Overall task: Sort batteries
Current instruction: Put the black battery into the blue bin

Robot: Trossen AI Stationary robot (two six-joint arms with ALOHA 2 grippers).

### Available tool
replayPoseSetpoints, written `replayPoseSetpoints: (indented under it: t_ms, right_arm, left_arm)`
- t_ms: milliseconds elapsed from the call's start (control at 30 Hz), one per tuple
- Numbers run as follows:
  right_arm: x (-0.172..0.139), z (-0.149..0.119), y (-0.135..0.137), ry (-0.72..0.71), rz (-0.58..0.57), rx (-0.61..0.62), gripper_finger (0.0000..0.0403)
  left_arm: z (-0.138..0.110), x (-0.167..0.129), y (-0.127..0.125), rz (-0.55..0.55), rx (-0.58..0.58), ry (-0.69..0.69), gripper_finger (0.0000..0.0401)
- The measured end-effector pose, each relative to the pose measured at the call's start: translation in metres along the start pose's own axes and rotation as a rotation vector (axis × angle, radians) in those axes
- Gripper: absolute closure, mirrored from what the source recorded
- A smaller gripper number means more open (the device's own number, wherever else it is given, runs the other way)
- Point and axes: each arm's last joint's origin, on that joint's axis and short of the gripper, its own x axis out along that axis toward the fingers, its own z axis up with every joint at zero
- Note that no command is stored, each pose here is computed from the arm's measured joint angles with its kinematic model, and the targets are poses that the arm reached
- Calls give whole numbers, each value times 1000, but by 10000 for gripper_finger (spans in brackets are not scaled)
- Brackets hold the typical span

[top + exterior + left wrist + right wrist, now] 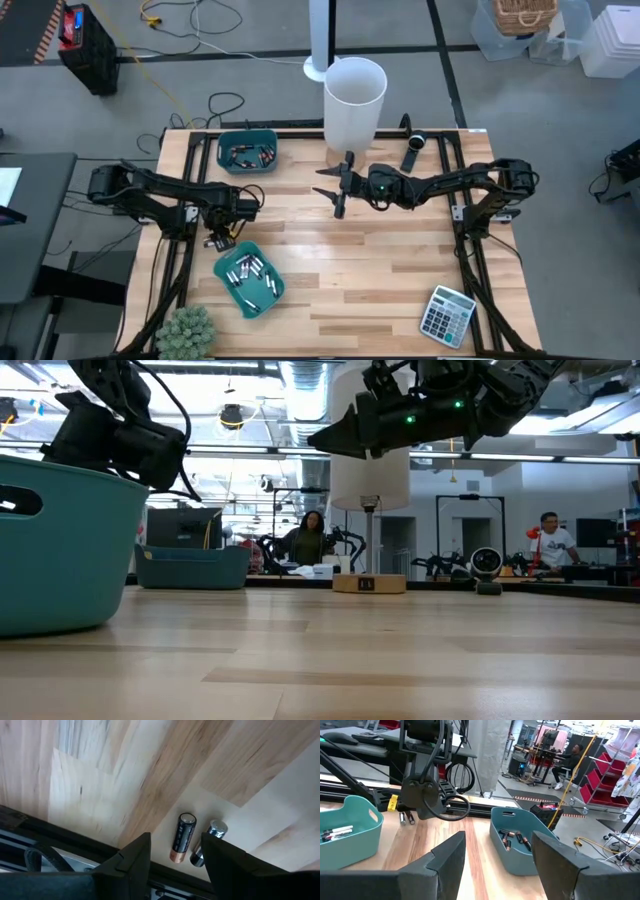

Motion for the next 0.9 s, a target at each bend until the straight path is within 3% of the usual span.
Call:
replayPoseSetpoints:
  t_ms: [333, 667, 900]
  right_arm:
    - [0, 0, 0, 0, 1, 0, 164]
    - [0, 0, 0, -1, 1, 0, 164]
    - [0, 0, 0, -1, 1, -1, 164]
  left_arm:
    - [1, 0, 0, -7, -12, -5, 232]
    - [1, 1, 0, -25, -196, 4, 232]
    - [-3, 1, 1, -13, -240, 45, 232]
